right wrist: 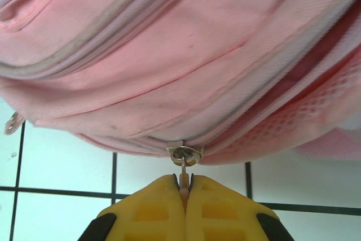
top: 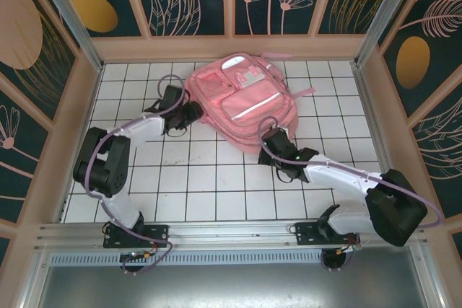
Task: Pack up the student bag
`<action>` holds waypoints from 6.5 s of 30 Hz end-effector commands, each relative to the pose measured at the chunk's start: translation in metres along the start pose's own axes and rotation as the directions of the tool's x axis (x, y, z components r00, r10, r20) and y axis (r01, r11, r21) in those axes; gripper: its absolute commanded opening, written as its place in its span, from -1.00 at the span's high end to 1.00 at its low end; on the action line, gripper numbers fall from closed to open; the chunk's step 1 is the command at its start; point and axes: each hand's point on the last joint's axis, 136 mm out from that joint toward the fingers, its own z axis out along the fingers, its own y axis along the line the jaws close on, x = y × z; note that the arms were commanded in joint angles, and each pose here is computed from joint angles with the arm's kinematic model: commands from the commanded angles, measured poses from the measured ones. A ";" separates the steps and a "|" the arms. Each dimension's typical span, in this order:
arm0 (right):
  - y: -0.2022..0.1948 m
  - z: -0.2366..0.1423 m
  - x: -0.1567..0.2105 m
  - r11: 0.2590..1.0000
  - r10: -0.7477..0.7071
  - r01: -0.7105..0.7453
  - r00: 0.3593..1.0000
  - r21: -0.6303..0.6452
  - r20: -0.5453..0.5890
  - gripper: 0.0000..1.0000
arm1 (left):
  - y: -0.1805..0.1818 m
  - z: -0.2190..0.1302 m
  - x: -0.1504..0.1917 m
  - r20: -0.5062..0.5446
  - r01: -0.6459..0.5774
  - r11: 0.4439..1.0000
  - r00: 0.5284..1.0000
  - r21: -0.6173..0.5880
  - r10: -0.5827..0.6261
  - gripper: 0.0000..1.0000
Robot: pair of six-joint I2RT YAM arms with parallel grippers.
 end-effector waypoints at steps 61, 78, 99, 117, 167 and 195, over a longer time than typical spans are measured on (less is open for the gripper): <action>0.059 -0.003 -0.007 0.989 0.017 -0.015 1.000 -0.149 0.017 1.00 | 0.033 -0.060 0.053 -0.130 0.269 0.963 0.954 -0.019 -0.269 -0.20; 0.074 0.000 0.001 0.982 -0.008 0.010 1.000 -0.188 0.014 1.00 | -0.081 -0.021 0.163 -0.367 0.328 0.942 0.886 0.067 -0.283 -0.34; 0.024 0.000 -0.010 0.999 -0.049 0.050 0.997 -0.010 0.058 1.00 | -0.003 -0.037 0.130 -0.141 0.316 0.946 0.936 -0.070 -0.323 1.00; -0.069 0.040 -0.096 0.983 0.000 -0.024 0.991 0.182 0.132 1.00 | 0.023 -0.115 0.093 -0.069 0.236 0.972 0.970 0.019 -0.234 1.00; -0.113 -0.122 -0.155 0.983 -0.002 -0.123 0.730 0.135 0.684 -0.98 | -0.067 -0.177 -0.036 0.396 -0.279 0.929 0.846 -0.245 0.358 -0.97; -0.211 -0.028 -0.157 0.941 -0.172 -0.093 0.696 0.325 0.697 -0.98 | 0.145 -0.132 -0.115 0.675 -0.215 0.815 0.470 -0.538 0.569 -0.97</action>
